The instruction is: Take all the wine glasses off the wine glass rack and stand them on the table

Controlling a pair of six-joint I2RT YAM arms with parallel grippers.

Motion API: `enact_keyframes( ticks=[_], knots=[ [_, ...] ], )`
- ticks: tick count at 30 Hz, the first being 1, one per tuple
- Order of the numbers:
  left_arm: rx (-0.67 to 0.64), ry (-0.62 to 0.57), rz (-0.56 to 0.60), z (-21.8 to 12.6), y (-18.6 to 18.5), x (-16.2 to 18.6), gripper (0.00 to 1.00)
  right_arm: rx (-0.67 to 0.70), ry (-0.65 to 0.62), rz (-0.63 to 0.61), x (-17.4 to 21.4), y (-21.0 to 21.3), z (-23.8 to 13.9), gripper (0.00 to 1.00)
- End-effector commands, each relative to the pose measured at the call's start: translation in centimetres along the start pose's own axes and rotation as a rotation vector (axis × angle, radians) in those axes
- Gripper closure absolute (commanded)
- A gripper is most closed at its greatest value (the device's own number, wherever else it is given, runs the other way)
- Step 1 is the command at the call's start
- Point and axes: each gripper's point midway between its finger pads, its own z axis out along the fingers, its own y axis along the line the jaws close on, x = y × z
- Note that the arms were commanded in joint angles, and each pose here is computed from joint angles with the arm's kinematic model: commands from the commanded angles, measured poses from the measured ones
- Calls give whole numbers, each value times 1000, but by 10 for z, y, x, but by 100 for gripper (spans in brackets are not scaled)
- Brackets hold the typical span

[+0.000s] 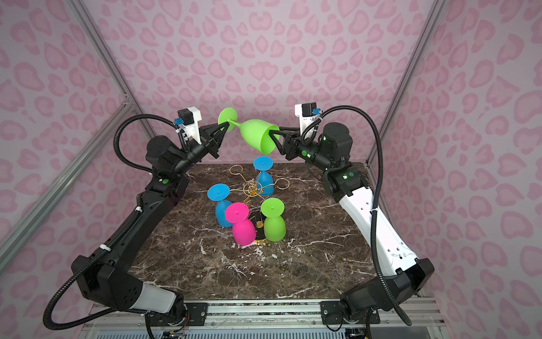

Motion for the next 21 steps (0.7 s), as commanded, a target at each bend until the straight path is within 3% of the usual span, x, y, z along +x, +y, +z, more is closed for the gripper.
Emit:
enact_keyframes(
  ticks=[1,6,13,15,17,20,21],
  knots=[
    [11,-59,19,-3,-4,-18,97,-26,6,11,1,4,7,60],
    [14,-51,0,-2,-3,-13,97,-35,13,25,2,2,15,72],
    [-24,-54,-12,0,4,-11,96,-47,11,54,2,2,20,100],
    [-32,-52,-18,0,6,-9,92,-54,8,57,0,4,21,100],
    [-39,-53,-16,1,8,-8,85,-61,4,54,-2,5,20,100],
    [-57,-54,-5,1,11,-8,65,-63,-3,53,-10,5,18,100],
    [-70,-53,-1,1,14,-7,39,-64,-7,59,-13,4,17,100]
  ],
)
